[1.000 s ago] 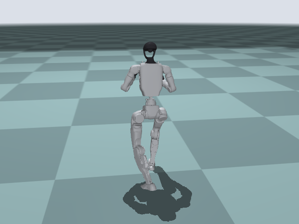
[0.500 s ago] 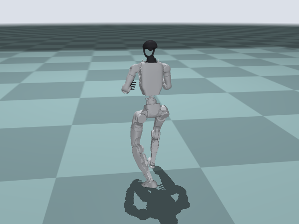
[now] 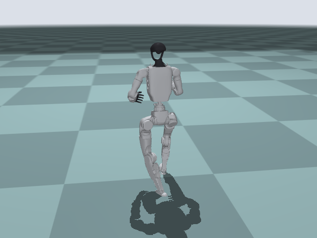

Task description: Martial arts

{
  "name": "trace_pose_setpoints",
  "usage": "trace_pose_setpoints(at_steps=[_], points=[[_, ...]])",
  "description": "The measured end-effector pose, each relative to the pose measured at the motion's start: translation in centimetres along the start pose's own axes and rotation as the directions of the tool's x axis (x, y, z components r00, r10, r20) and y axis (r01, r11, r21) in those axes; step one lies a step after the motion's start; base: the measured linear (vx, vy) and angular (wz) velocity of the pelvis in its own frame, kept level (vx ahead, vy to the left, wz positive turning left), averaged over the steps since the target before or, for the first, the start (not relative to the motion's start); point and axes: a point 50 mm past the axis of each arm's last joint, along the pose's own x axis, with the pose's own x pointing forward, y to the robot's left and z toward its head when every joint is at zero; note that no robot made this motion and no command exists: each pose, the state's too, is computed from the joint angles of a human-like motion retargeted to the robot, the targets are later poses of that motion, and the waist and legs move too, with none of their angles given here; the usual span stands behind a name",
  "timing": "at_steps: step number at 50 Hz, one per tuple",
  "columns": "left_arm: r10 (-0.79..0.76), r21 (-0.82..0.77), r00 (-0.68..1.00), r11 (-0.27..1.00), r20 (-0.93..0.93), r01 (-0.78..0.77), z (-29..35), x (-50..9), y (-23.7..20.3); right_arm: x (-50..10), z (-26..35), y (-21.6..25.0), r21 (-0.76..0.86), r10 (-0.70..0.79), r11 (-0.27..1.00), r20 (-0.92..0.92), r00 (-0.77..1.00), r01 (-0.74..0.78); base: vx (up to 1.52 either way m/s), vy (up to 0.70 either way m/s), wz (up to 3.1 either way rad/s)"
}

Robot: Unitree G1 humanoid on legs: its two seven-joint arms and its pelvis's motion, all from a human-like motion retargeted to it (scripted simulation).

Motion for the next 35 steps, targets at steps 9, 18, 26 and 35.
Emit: trace_pose_setpoints(at_steps=[9, 18, 26, 35], points=[[0.011, 0.03, 1.0, 1.0, -0.013, -0.01, -0.1, -0.9, 0.7, -0.5, -0.7, 0.0, -0.022, 0.032, 0.999, -0.046, 0.998, -0.033, -0.12, 0.06, -0.03], [0.027, 0.061, 0.999, 0.998, 0.018, -0.028, 0.5, -1.3, 1.2, -0.4, -0.8, -0.4, -0.023, -0.013, 1.0, -0.033, 0.999, 0.013, -0.04, 0.02, 0.01], [0.03, 0.098, 0.999, 0.995, 0.041, -0.034, 0.9, -1.1, 1.4, -0.4, -0.9, -0.5, 0.002, -0.061, 0.998, -0.017, 0.998, 0.061, 0.0, 0.0, 0.0], [0.034, 0.125, 0.998, 0.991, 0.053, -0.04, 1.0, -0.9, 1.4, -0.4, -0.5, -0.7, 0.032, -0.105, 0.994, 0.007, 0.994, 0.105, 0.0, 0.0, 0.0]])
